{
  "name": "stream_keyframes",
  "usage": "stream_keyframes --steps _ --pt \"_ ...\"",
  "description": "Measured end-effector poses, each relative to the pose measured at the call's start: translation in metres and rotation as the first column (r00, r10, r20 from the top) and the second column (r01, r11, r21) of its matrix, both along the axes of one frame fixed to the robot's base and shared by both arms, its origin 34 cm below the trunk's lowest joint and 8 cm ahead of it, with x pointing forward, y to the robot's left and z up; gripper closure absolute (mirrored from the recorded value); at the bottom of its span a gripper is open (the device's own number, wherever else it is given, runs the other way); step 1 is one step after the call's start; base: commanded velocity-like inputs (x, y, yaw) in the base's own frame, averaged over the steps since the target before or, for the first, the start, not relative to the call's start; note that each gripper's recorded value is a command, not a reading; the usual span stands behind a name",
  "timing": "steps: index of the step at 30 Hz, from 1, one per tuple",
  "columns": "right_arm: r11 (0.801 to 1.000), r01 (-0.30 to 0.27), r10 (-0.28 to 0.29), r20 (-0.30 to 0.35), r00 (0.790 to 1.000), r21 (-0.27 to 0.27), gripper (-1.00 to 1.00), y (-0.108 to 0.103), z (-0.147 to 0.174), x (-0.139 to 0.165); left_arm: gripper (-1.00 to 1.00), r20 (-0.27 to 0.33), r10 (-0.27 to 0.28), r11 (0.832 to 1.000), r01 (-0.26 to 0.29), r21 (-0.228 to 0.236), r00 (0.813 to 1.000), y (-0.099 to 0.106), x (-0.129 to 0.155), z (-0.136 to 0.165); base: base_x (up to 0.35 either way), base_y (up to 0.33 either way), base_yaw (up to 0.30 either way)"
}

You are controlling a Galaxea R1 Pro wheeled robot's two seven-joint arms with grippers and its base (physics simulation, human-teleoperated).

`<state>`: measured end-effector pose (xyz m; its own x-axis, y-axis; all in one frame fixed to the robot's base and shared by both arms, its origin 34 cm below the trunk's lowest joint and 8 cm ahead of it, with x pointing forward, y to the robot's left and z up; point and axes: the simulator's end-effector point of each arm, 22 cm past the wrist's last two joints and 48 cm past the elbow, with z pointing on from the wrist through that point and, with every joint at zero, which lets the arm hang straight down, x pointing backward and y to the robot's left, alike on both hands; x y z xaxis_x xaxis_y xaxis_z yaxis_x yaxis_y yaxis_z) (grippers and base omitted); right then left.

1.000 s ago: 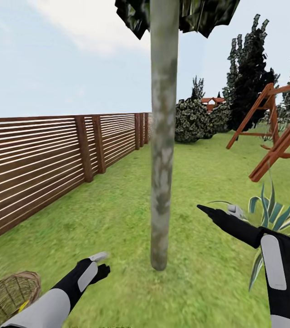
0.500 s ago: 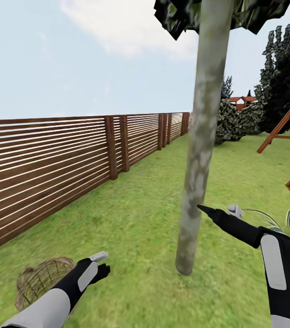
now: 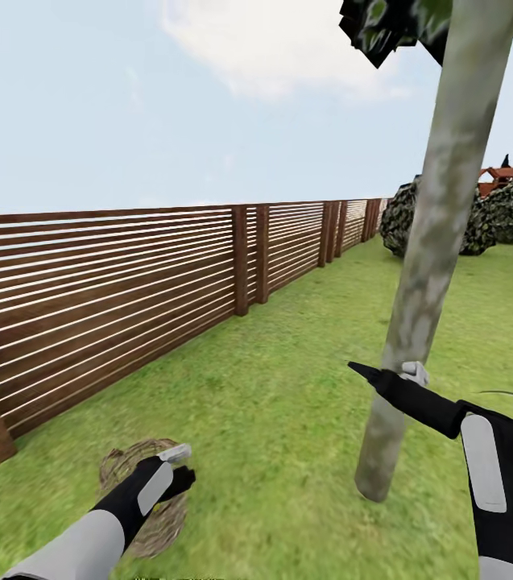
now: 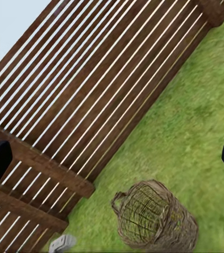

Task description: Take the three Easter eggs out of the wicker basket on the lawn in the garden, then place them on the lawn next to a single tree (choose any tree) so that all three eggs are next to the same tree and none are left in the basket.

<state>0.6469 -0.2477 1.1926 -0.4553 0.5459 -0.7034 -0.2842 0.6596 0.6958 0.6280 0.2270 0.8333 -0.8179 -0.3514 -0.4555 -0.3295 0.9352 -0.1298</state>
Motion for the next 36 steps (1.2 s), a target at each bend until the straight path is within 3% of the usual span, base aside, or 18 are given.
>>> stream_keyframes --steps 18,36 --pt "1.0 0.0 0.0 0.0 1.0 0.0 -1.0 -0.0002 -0.0002 0.0002 -1.0 0.0 0.001 1.0 -0.001 -0.001 1.0 0.0003 0.0002 -0.0002 -0.124 0.179 0.291" --pt "1.0 0.002 -0.002 0.0 1.0 -0.001 -1.0 -0.0011 -0.0001 0.0 -1.0 0.006 0.002 1.0 -0.002 -0.005 1.0 0.0007 0.001 0.001 -0.012 0.021 0.291"
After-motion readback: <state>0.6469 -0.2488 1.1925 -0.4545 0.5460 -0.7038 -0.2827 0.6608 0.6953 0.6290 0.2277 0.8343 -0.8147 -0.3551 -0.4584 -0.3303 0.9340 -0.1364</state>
